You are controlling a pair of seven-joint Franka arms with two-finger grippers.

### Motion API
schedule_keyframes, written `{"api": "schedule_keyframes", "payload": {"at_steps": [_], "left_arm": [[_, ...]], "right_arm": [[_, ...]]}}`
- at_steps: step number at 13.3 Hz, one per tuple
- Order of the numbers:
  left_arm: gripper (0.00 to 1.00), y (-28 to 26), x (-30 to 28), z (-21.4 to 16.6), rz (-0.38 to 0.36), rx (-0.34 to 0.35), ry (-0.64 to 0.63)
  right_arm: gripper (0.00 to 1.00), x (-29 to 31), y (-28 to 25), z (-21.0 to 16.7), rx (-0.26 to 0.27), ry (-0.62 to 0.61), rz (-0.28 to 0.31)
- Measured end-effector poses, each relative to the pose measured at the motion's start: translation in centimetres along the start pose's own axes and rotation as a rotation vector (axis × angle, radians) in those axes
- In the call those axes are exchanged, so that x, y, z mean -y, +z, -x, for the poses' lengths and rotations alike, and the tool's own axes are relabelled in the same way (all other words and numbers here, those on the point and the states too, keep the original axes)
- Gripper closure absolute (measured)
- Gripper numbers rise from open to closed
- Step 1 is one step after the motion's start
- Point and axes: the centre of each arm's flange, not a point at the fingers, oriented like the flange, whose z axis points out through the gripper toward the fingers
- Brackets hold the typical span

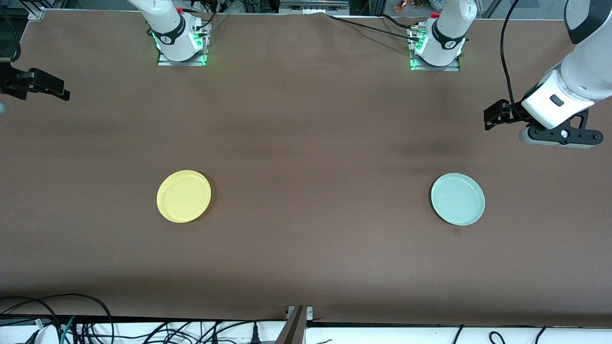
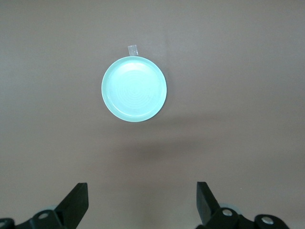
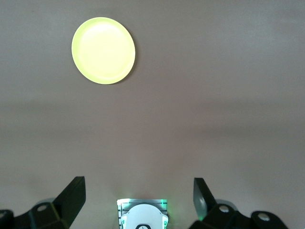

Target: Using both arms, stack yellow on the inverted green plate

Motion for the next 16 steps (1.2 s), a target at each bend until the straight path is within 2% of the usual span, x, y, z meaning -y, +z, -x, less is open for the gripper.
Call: {"api": "schedule_keyframes", "payload": {"at_steps": [6,16], "left_arm": [[0.0,0.0,0.0,0.0,0.0,0.004,-0.001],[0.0,1.2,-0.1,0.2,-0.001,0.071,0.003]], "right_arm": [[0.0,0.0,0.0,0.0,0.0,0.0,0.0],[0.0,0.0,0.0,0.0,0.0,0.0,0.0]]}}
